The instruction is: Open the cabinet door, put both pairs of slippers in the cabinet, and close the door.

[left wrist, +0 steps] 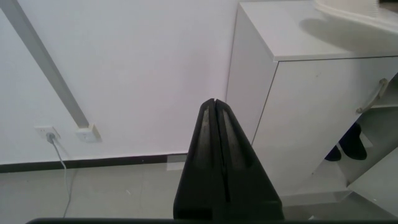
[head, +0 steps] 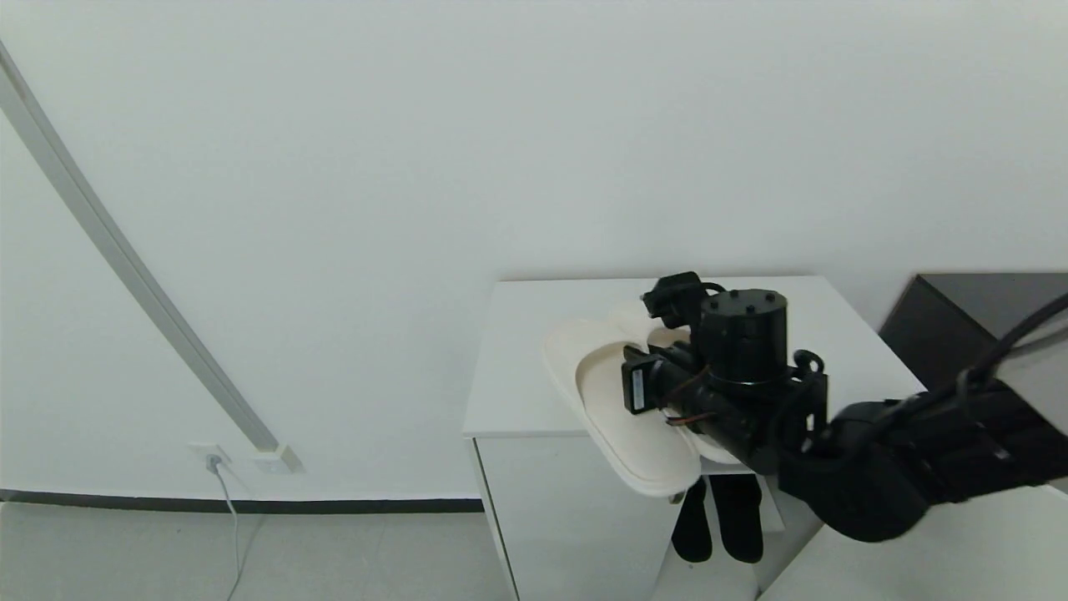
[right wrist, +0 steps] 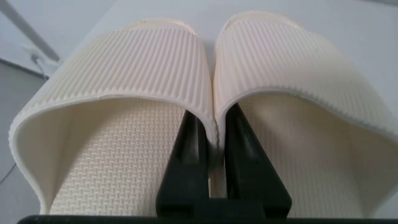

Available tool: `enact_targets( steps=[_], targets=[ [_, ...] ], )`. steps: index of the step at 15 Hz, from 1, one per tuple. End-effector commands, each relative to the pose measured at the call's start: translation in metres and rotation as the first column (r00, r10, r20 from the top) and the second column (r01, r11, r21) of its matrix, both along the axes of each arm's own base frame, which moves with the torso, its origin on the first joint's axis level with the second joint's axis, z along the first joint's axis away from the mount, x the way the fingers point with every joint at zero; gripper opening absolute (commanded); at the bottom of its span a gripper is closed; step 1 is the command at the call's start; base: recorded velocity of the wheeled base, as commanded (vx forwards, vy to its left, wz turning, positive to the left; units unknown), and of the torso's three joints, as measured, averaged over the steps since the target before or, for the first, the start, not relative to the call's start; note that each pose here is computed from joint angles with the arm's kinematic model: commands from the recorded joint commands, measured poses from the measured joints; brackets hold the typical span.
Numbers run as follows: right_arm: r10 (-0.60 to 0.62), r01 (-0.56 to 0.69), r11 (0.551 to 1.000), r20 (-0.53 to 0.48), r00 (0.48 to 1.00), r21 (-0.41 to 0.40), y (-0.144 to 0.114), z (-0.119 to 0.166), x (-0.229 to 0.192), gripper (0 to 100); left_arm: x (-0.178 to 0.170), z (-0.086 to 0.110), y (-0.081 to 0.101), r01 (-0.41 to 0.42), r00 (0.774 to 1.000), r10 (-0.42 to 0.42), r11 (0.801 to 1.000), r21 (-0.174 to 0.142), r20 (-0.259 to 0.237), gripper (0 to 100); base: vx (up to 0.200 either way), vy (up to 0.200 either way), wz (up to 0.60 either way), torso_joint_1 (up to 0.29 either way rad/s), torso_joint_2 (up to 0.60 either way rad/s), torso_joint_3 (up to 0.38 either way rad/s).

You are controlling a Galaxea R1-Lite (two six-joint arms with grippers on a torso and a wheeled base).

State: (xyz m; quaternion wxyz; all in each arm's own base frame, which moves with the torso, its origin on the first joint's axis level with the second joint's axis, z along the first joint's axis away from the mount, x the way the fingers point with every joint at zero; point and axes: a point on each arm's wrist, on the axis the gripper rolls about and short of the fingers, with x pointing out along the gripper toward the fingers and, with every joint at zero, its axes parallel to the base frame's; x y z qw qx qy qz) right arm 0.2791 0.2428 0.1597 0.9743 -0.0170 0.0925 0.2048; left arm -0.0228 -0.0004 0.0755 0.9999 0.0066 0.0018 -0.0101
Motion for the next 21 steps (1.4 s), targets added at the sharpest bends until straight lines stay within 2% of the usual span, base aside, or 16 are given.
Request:
enact_targets(
  steps=[1,5,14,21],
  targets=[
    [0.042,-0.042,0.999,0.017,0.999,0.020,-0.036,0.022,-0.048,0,0.000,0.000,0.000,0.000,1.000,0.000,1.000,0.001,-0.001,0,0.000,0.000,0.00,0.000,0.00,0.000],
    [0.050,-0.050,0.999,0.012,0.999,0.013,-0.055,0.024,-0.074,0,0.000,0.000,0.000,0.000,1.000,0.000,1.000,0.002,-0.001,0,0.000,0.000,0.00,0.000,0.00,0.000],
    [0.081,-0.081,0.997,0.013,0.997,0.016,-0.049,0.024,-0.079,0,0.000,0.000,0.000,0.000,1.000,0.000,1.000,-0.001,-0.001,0,0.000,0.000,0.00,0.000,0.00,0.000],
    [0.090,-0.090,0.996,0.005,0.996,0.009,-0.047,0.021,-0.081,0,0.000,0.000,0.000,0.000,1.000,0.000,1.000,0.001,-0.001,0,-0.200,0.000,0.00,0.005,0.00,0.003]
  ],
)
